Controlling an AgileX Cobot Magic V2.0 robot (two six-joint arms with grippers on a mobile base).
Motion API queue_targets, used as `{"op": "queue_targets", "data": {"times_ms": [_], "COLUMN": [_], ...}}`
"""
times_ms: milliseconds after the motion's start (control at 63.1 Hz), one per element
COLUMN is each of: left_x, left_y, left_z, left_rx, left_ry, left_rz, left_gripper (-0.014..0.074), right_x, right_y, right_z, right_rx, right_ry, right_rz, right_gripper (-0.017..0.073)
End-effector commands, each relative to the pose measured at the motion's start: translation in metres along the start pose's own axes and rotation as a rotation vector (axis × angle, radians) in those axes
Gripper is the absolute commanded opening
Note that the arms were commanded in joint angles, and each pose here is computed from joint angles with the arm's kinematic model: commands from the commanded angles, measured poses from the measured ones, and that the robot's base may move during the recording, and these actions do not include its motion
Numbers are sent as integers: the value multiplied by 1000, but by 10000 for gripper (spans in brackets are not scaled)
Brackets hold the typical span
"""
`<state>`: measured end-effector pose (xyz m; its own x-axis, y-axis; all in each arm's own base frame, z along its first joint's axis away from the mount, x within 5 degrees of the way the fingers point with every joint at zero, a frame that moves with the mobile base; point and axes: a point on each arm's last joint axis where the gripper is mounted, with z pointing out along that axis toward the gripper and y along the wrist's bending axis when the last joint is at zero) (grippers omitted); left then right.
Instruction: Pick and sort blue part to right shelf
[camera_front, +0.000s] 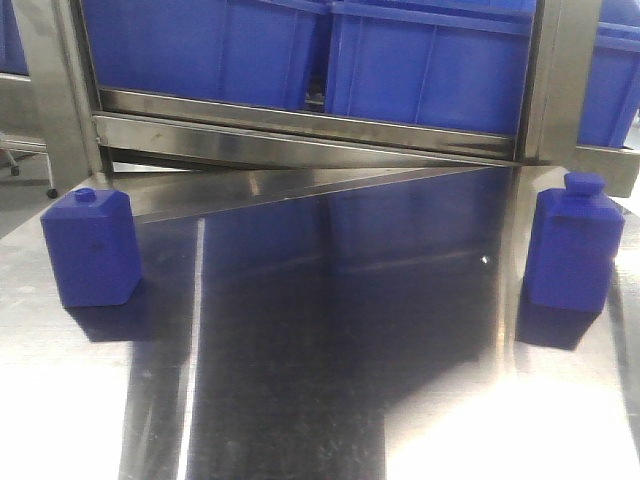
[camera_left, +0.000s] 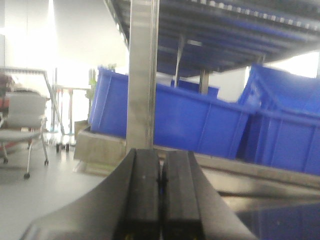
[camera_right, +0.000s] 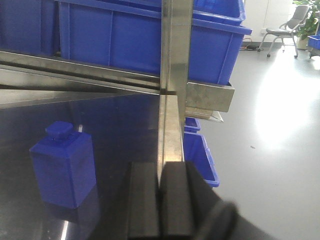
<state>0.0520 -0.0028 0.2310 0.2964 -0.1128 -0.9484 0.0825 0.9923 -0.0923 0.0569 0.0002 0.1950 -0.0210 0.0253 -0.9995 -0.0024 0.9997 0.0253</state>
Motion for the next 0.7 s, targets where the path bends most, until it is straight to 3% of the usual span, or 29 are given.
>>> {"op": "queue_targets", "data": {"times_ms": [0, 143, 317, 412, 491, 681], "left_x": [-24, -77, -124, -134, -132, -108], "left_y": [-2, -8, -11, -13, -15, -24], "left_z": [-2, 3, 25, 40, 55, 85], "left_rx": [16, 21, -21, -22, -16, 64], "left_ry": [-157, -161, 105, 219, 340, 617], "left_rz": [-3, 59, 59, -3, -56, -121], "left_gripper": [124, 124, 129, 138, 200, 469], "right_x": [-17, -17, -17, -17, -17, -17], "right_y": [0, 0, 0, 0, 0, 0], "right_z": [-3, -3, -3, -3, -3, -3], "right_rx": [3, 3, 3, 3, 3, 3], "right_ry": [-131, -131, -131, -131, -131, -131], "right_rz": [-5, -5, -5, -5, -5, -5], "right_gripper": [43, 43, 43, 43, 43, 43]}}
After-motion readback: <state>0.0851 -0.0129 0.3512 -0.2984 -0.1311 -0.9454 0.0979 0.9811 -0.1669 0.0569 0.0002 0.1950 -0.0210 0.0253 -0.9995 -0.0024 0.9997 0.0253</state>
